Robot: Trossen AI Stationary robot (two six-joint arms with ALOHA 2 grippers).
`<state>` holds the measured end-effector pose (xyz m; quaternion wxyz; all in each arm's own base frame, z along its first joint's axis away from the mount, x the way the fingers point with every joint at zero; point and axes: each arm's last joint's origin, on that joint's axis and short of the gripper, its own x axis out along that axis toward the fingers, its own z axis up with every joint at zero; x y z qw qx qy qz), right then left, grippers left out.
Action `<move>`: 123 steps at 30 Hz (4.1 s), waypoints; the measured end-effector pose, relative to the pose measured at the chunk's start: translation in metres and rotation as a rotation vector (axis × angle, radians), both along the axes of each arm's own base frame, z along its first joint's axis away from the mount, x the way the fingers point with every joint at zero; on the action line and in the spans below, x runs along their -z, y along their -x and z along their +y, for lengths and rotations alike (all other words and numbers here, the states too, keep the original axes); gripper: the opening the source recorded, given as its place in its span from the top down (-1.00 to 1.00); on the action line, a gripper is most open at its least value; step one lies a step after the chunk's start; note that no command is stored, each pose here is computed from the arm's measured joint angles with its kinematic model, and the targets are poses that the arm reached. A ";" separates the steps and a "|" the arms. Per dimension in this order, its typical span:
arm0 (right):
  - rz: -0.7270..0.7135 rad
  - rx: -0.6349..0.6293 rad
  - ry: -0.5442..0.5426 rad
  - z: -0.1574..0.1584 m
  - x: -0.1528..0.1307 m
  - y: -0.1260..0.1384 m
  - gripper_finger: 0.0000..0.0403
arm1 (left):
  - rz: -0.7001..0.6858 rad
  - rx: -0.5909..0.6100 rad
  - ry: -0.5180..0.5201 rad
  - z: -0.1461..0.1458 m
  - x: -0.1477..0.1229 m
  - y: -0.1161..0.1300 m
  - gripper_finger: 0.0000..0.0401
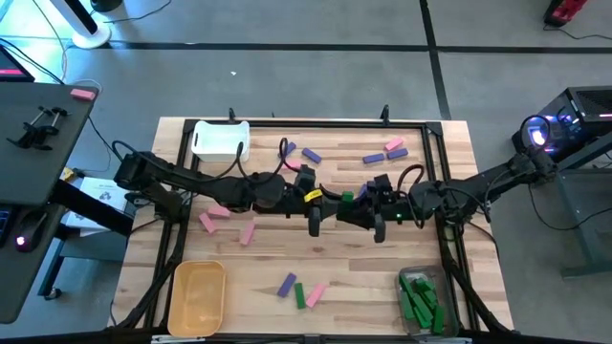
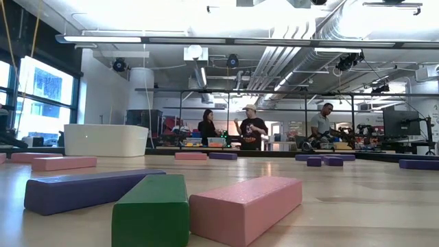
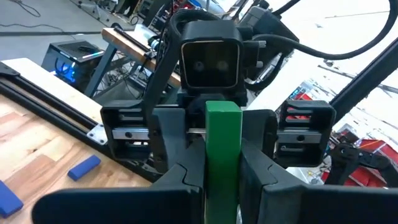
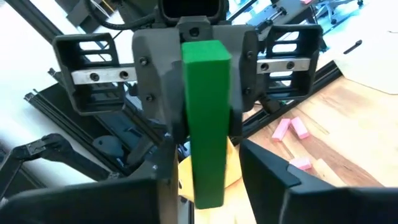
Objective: Sort blocks
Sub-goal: Put the green wooden block into the black bin
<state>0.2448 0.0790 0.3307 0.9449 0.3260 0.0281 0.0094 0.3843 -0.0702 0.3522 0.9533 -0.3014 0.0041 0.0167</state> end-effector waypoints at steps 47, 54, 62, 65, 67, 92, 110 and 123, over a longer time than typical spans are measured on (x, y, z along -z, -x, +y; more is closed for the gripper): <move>1.156 -0.232 -0.466 0.147 0.094 0.160 1.00 | 0.069 -0.135 0.093 -0.031 0.044 0.102 0.21; 1.300 -0.046 -0.420 0.133 0.104 0.167 1.00 | 0.050 -0.125 0.104 -0.028 0.042 0.101 0.21; 1.397 -0.032 -0.448 0.133 0.105 0.170 1.00 | 0.054 -0.118 0.103 -0.030 0.042 0.101 0.21; 1.464 0.032 -0.469 0.129 0.106 0.173 1.00 | 0.054 -0.119 0.102 -0.030 0.042 0.101 0.21; 1.493 0.060 -0.474 0.128 0.107 0.174 1.00 | 0.054 -0.119 0.102 -0.030 0.042 0.101 0.21; 1.349 -0.258 -0.536 0.145 0.096 0.153 0.01 | 0.072 -0.035 0.041 -0.033 0.044 0.100 0.21; 1.235 -0.315 -0.545 0.142 0.091 0.131 -0.05 | 0.738 0.875 -1.044 -0.101 0.122 0.013 0.28; 1.247 -0.235 -0.516 0.130 0.095 0.121 -0.05 | 0.801 1.106 -1.028 -0.116 0.185 -0.007 0.28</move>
